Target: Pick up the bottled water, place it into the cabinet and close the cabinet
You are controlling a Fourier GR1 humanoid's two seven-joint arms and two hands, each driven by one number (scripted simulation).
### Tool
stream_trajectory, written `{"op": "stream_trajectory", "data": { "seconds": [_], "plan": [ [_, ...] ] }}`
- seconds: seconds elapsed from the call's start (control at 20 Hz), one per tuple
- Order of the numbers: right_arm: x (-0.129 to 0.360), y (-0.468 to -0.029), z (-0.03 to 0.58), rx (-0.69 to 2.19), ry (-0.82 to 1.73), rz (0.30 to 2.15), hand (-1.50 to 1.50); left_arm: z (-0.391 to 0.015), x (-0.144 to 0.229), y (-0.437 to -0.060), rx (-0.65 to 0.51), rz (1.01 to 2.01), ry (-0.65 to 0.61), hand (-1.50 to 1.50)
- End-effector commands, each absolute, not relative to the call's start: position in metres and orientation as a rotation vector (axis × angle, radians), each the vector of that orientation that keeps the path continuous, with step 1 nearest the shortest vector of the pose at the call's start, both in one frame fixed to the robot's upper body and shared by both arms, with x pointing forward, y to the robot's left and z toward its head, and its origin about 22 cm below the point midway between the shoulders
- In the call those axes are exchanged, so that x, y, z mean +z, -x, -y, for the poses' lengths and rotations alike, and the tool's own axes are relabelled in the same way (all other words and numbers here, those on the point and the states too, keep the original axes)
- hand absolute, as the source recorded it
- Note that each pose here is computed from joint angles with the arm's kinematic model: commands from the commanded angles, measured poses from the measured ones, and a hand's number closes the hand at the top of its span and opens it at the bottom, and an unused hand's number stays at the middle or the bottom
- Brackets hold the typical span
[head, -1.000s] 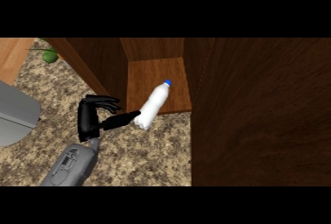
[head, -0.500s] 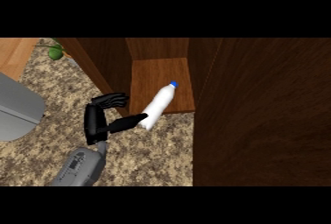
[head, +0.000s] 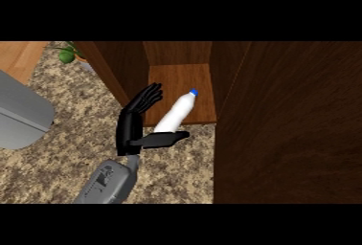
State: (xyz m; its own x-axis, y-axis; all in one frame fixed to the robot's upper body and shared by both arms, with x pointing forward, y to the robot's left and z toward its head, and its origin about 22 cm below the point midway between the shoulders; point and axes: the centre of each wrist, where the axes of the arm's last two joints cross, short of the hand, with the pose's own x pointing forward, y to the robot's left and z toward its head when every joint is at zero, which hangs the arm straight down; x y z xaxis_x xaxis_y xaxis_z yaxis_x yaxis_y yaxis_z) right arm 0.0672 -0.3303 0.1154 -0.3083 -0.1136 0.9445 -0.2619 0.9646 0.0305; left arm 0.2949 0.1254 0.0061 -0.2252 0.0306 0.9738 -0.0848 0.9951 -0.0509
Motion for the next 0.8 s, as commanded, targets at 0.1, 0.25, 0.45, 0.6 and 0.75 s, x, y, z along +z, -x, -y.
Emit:
{"op": "stream_trajectory", "data": {
  "seconds": [0.1,0.25,0.45,0.6,0.75],
  "plan": [
    [0.158,-0.047,0.302,0.152,-0.258,1.915,-1.50,-0.080,0.024,-0.269,0.115,1.873,0.219,-1.50],
    [0.156,-0.052,0.309,0.149,-0.238,1.915,-1.50,-0.082,0.021,-0.262,0.116,1.872,0.240,-1.50],
    [0.159,-0.047,0.309,0.170,-0.224,1.905,-1.50,-0.078,0.013,-0.235,0.110,1.842,0.335,-1.50],
    [0.143,-0.053,0.313,0.204,-0.255,1.874,1.50,-0.083,-0.008,-0.204,0.065,1.826,0.387,1.50],
    [0.152,-0.052,0.311,0.266,-0.280,1.862,1.50,-0.116,-0.008,-0.192,0.040,1.814,0.393,1.50]
  ]
}}
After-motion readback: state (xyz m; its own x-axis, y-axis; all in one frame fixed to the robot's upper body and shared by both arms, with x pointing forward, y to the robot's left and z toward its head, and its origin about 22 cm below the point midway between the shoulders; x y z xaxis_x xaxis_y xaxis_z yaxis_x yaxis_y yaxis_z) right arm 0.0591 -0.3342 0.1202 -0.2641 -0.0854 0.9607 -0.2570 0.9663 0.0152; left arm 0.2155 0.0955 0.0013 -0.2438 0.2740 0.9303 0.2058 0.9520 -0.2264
